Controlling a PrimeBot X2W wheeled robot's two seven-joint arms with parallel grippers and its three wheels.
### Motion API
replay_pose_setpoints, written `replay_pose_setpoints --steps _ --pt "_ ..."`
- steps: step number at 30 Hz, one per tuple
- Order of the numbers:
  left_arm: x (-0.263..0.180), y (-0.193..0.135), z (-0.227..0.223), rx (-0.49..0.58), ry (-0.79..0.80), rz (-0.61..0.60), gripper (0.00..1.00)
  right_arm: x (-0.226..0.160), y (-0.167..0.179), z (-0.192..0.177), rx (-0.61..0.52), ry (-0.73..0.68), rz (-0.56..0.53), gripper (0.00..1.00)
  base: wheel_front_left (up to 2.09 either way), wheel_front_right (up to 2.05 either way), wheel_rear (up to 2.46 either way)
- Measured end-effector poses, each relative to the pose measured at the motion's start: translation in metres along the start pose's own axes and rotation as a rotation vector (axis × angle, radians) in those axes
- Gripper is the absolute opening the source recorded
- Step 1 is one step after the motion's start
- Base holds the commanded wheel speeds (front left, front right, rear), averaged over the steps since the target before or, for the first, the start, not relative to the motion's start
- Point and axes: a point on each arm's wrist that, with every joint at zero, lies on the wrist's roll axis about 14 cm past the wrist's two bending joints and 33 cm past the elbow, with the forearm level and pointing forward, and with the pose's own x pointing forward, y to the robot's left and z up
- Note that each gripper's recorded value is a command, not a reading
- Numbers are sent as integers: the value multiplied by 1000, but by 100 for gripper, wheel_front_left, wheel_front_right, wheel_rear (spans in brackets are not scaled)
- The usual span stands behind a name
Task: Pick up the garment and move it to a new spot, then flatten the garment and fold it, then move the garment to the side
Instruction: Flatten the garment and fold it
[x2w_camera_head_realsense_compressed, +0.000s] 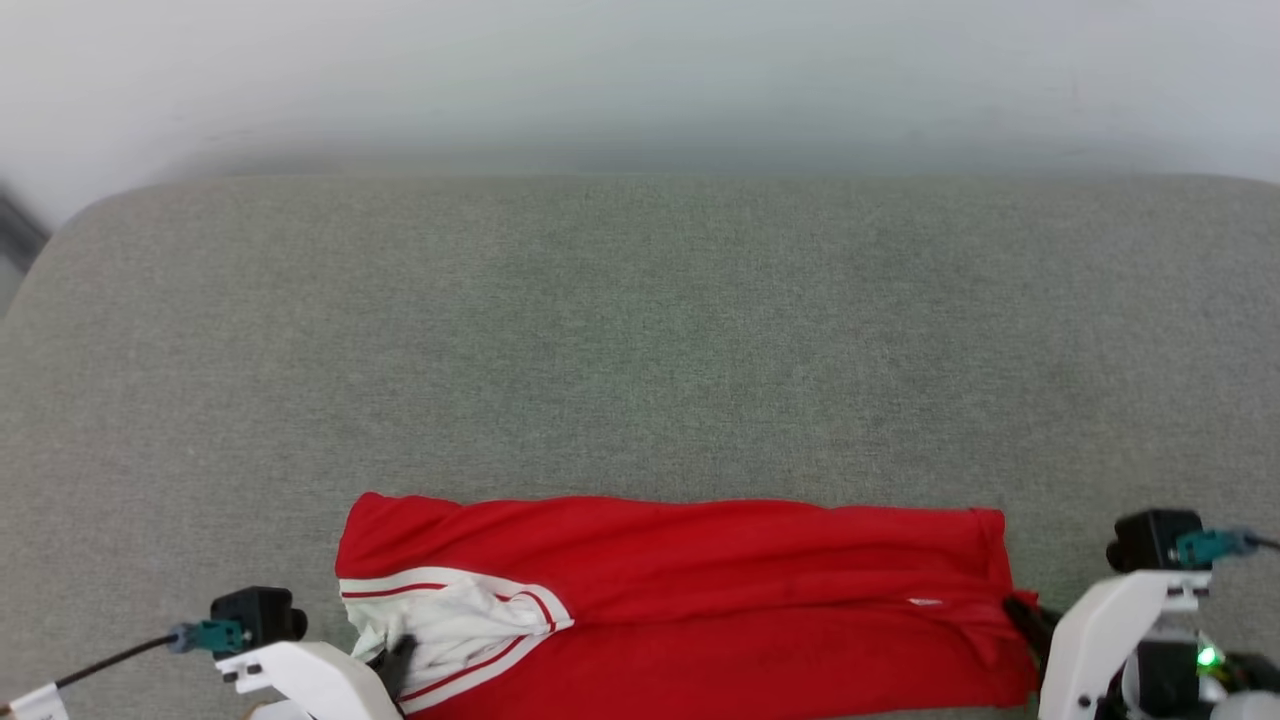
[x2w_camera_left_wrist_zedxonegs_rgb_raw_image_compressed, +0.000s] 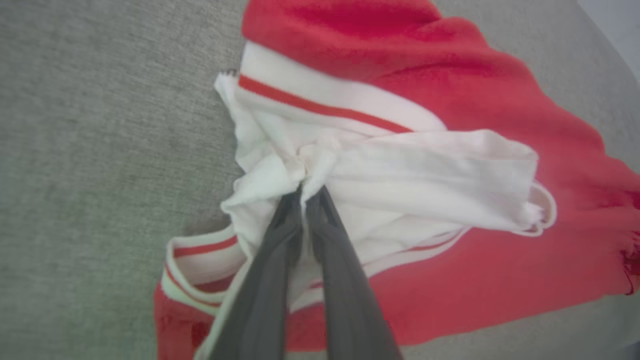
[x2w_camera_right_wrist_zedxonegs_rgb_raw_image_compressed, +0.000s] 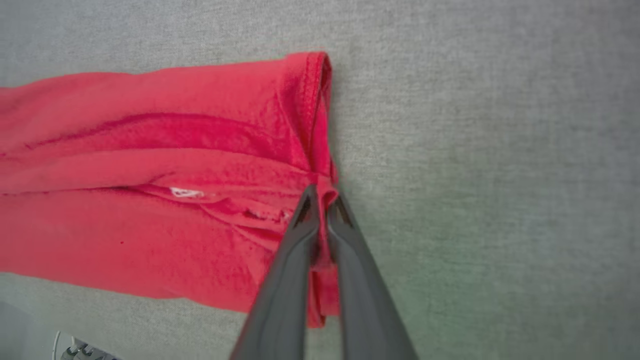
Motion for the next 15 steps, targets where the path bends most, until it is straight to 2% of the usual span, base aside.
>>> replay_pose_setpoints --steps 3,7,11,12,14,15 --pt "-2 2 2 14 -41 7 100 -4 3 -6 23 -44 7 100 0 0 0" --pt "-6 -4 25 62 -175 -11 100 -16 9 11 32 -169 27 100 0 0 0" --pt "-16 -27 58 113 -333 -73 100 -36 10 39 29 -292 36 100 0 0 0" --pt "-16 -27 58 113 -333 -73 100 -36 10 39 29 -292 36 100 0 0 0" --pt "-27 -45 83 180 -462 -114 100 -49 -2 49 18 -309 8 100 0 0 0" --pt "-27 -45 83 180 -462 -114 100 -49 -2 49 18 -309 8 100 0 0 0"
